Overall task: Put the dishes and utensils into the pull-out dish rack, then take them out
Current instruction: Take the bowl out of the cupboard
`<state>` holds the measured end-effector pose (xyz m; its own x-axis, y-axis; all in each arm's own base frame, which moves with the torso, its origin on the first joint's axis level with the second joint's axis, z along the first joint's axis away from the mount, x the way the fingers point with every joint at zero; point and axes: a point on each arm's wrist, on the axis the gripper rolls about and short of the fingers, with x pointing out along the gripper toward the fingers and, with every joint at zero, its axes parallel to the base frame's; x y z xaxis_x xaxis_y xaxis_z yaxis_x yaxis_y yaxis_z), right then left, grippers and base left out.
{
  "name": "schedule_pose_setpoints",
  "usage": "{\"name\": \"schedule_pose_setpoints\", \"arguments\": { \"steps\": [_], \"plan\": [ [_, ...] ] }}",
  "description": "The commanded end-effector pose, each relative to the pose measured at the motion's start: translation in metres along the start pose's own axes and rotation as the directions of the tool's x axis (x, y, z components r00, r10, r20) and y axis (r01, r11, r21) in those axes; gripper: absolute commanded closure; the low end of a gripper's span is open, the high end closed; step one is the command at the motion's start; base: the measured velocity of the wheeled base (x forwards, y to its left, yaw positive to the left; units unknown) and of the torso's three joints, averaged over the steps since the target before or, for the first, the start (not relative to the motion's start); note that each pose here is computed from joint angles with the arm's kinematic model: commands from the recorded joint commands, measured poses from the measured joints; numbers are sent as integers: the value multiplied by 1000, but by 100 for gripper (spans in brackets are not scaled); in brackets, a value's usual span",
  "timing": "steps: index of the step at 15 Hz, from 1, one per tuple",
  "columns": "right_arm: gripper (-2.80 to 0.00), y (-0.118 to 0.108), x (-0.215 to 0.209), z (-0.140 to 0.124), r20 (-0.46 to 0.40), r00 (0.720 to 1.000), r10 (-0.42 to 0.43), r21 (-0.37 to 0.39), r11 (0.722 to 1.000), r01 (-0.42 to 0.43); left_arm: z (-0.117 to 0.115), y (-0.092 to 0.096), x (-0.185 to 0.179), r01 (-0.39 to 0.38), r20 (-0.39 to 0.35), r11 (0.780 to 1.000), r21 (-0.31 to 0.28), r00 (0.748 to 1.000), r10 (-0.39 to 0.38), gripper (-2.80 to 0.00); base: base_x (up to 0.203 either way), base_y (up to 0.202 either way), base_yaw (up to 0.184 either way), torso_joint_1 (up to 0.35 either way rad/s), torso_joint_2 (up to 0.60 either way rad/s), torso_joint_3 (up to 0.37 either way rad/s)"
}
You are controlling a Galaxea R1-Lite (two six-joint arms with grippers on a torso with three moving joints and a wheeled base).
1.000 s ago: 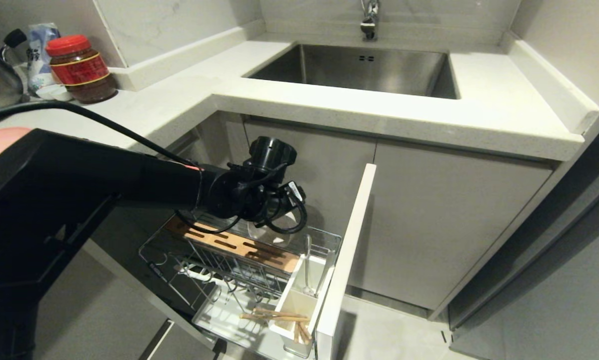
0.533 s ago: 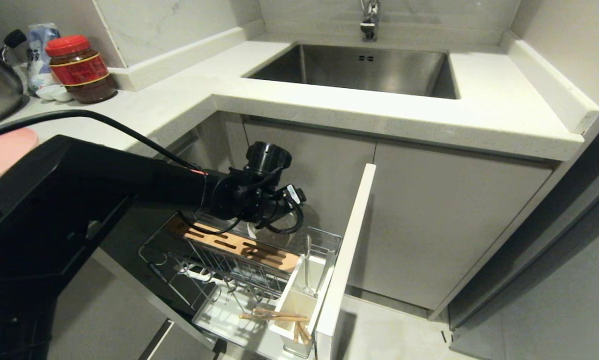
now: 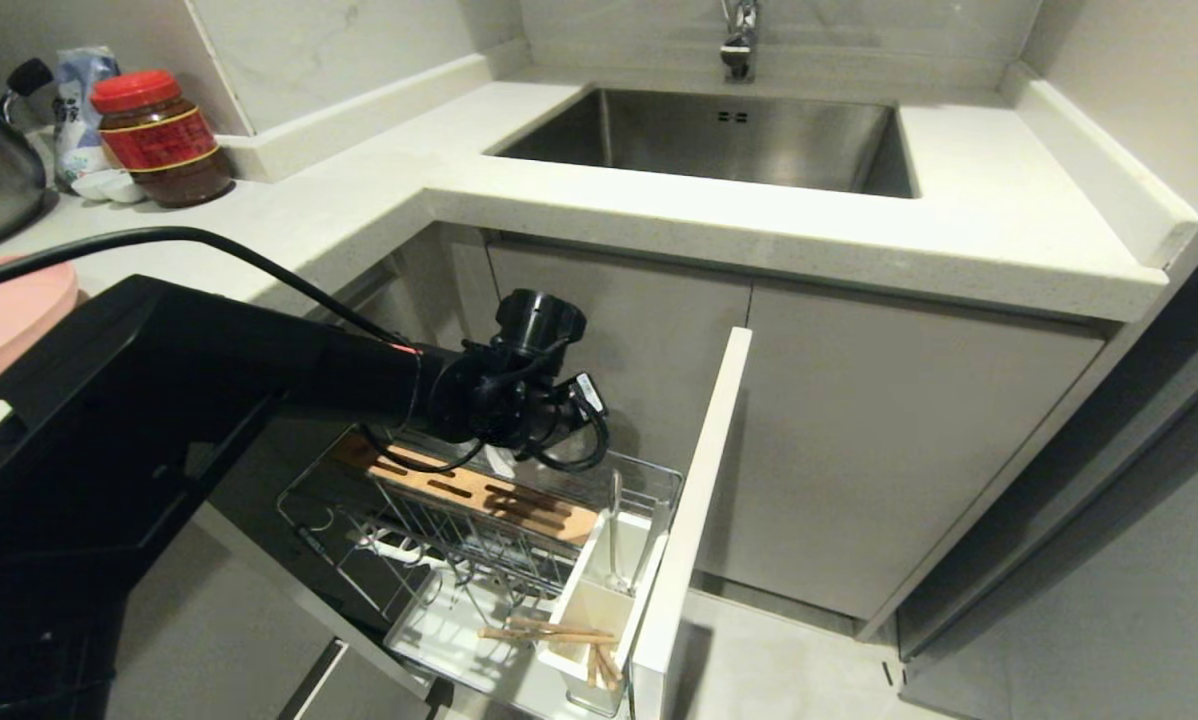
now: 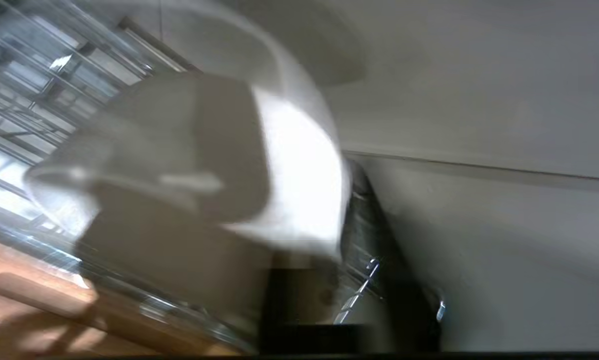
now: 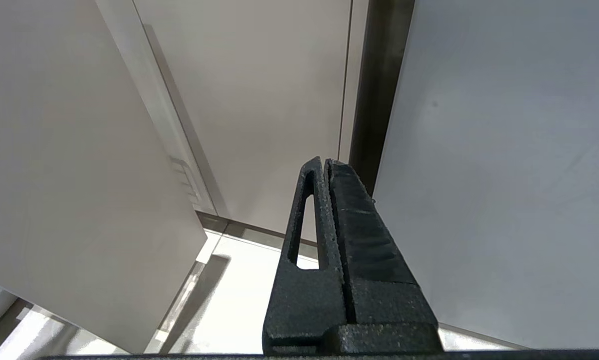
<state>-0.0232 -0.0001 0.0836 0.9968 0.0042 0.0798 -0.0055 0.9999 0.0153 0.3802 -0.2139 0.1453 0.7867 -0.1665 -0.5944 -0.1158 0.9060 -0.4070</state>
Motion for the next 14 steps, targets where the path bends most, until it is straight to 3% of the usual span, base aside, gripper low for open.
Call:
{"name": "schedule_pose_setpoints", "arguments": {
  "steps": [1,6,11,14],
  "plan": [
    [0,0,2,-7,-26,1000,0,0,1000,0,1,0,-2,-2,1,1000,-9,1000,2,0,0,0,0,0,0,0],
    [0,0,2,-7,-26,1000,0,0,1000,0,9,-5,-19,30,26,999,-29,999,-29,0,0,0,0,0,0,0],
    [0,0,2,-7,-26,1000,0,0,1000,0,45,-16,-99,158,157,985,-71,977,-146,0,0,0,0,0,0,0],
    [0,0,2,-7,-26,1000,0,0,1000,0,65,-17,-165,259,259,963,-79,938,-231,0,0,0,0,0,0,0]
  ]
}}
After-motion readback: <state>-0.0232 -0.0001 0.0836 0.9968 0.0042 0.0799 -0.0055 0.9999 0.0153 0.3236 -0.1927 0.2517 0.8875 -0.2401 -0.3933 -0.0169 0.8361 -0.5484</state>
